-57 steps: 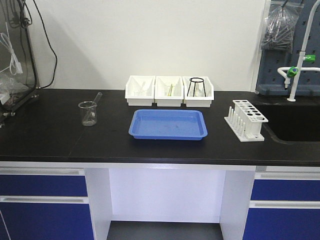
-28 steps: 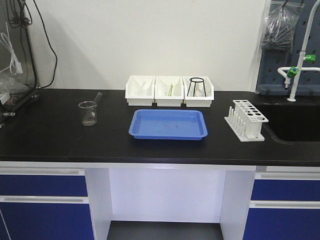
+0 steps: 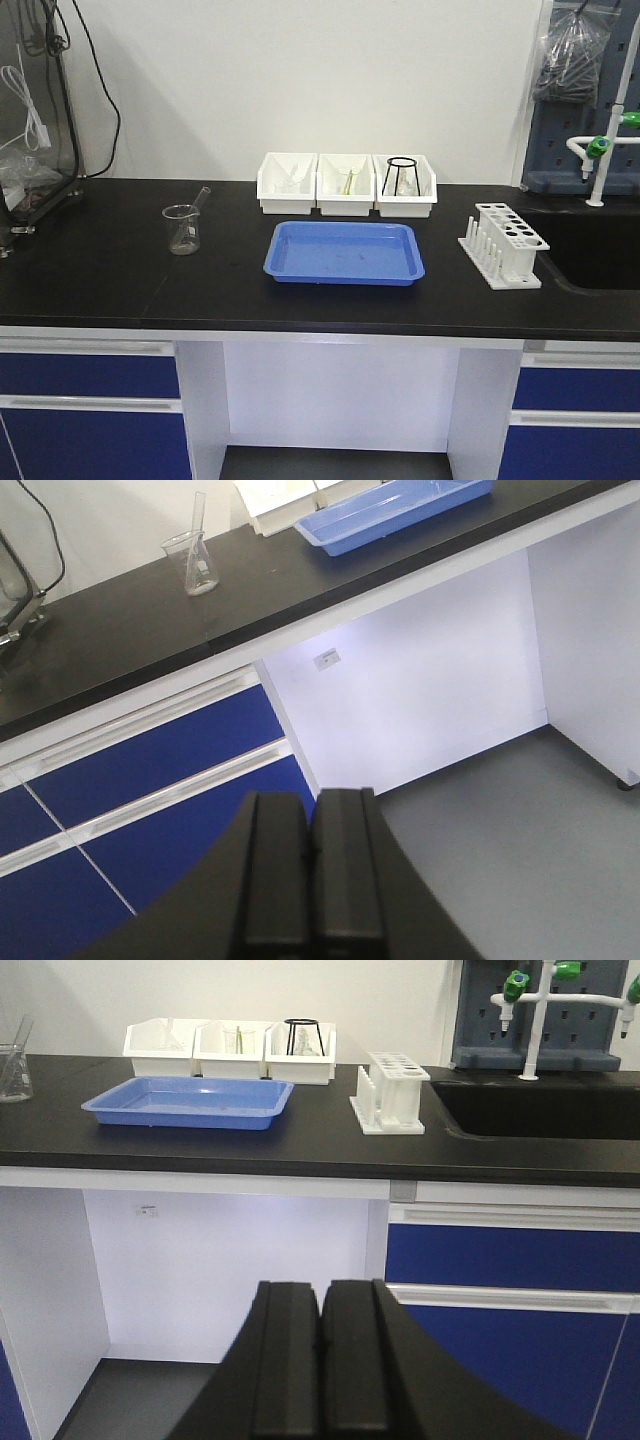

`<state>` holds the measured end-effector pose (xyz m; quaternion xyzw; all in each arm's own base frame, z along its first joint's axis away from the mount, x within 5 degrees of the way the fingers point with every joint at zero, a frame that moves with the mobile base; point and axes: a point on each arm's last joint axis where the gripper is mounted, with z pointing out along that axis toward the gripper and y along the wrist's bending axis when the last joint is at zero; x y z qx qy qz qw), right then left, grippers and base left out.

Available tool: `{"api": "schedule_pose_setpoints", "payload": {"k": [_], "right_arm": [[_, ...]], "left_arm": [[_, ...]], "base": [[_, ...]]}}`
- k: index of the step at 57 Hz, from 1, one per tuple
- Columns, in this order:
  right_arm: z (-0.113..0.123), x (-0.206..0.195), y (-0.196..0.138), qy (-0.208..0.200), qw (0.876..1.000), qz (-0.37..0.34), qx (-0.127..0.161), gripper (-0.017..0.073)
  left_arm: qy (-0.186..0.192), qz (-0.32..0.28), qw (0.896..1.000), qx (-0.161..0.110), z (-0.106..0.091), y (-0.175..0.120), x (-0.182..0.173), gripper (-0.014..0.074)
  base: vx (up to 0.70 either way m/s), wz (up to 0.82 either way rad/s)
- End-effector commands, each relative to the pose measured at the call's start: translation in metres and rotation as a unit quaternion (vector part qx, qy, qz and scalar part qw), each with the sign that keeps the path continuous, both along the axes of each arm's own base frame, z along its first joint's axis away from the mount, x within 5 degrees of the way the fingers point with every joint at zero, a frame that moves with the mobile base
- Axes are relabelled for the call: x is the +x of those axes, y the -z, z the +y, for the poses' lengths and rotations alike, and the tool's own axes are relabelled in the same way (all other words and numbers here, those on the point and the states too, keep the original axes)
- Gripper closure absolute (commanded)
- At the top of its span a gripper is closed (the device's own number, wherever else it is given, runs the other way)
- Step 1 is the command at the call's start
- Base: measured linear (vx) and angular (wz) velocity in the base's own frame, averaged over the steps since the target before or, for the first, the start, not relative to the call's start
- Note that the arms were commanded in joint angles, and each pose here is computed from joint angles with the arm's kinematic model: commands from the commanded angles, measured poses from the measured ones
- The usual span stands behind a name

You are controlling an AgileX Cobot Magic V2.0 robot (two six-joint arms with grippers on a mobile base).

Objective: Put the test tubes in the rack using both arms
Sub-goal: 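Drive the base up to the bench facing the white bins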

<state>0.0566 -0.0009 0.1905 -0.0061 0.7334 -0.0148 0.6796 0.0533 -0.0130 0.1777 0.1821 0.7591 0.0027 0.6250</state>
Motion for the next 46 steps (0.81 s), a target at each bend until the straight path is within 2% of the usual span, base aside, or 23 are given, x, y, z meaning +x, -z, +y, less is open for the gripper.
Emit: {"api": "schedule_pose_setpoints", "payload": {"k": [1,25,46], "right_arm": [[0.0000,0.0002,-0.0041,0.001,0.999,-0.039,-0.009,0.0564],[0.0000,0.0002,-0.0041,0.001,0.999,-0.039,-0.009,0.0564],[0.0000,0.0002,-0.0041,0.001,0.999,-0.039,-0.009,0.0564]], "left_arm": [[-0.002,-0.036,0.999,-0.013,0.0000,0.0007,0.0010,0.0608],[-0.002,-0.036,0.999,-0.013,0.0000,0.0007,0.0010,0.0608],[-0.002,-0.036,0.999,-0.013,0.0000,0.0007,0.0010,0.0608]], "base": [[0.11,0.05],[0.20,0.08],[0.32,-0.07]]}}
